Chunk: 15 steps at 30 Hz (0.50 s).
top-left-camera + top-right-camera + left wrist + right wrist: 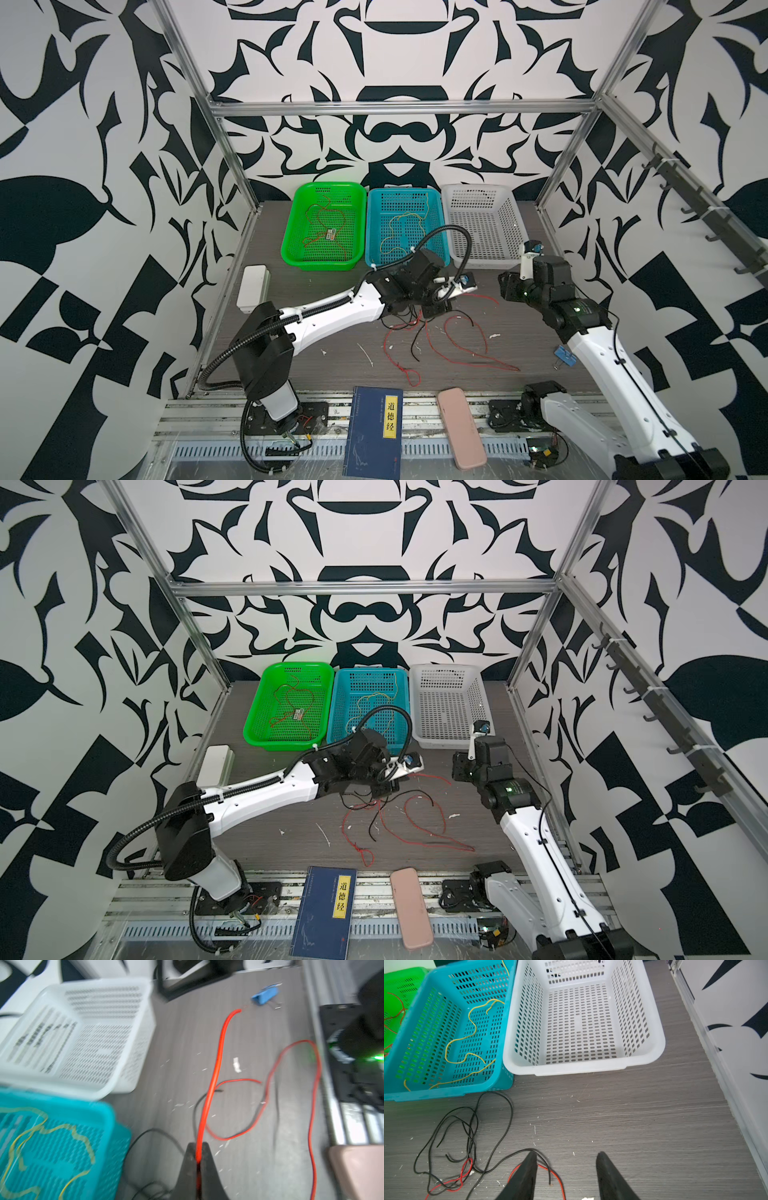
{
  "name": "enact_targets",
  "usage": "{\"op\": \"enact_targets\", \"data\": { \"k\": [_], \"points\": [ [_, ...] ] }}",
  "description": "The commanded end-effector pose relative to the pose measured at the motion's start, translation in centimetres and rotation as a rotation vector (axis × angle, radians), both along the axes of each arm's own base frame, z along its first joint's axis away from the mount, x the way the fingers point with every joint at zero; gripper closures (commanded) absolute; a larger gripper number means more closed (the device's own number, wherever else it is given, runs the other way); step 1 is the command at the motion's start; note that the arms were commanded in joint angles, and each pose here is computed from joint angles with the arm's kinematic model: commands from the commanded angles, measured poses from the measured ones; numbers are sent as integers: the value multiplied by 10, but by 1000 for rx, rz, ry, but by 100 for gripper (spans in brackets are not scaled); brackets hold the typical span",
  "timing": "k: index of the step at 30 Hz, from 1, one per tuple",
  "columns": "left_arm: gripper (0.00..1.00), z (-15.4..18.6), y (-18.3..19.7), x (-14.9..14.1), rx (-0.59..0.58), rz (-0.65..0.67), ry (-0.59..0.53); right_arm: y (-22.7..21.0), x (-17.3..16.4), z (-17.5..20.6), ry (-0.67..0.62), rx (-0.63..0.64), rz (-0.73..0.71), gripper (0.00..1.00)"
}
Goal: Untangle and sort cables by color
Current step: Pick up the cable from the bottom-right of the table, then straighten the cable.
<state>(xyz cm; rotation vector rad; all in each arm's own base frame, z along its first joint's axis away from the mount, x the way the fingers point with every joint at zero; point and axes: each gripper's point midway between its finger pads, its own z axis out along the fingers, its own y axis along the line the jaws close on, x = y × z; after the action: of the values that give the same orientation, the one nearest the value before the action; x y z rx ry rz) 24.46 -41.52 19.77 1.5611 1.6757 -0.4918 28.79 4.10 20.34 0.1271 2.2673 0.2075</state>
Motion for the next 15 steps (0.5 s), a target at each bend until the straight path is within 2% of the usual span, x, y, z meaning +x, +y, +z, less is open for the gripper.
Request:
{"op": "enact_targets", "data": {
  "k": [1,4,9,11,13,15],
  "points": [
    [100,23,36,42,-33,151,-39,10,6,16,-84,28,59,48],
    [100,49,57,67,-99,228,-71,38,5,24,-120,101,211,48],
    [100,75,76,86,-118,310,-131,116,-12,66,-237,401,596,44],
    [100,79,74,83,-138,302,-115,143,-19,72,-260,412,681,43],
    [100,81,71,79,-167,291,-90,173,-25,68,-266,349,738,41],
    [100,82,69,76,-195,292,-65,198,-22,59,-270,293,735,41]
  ]
}}
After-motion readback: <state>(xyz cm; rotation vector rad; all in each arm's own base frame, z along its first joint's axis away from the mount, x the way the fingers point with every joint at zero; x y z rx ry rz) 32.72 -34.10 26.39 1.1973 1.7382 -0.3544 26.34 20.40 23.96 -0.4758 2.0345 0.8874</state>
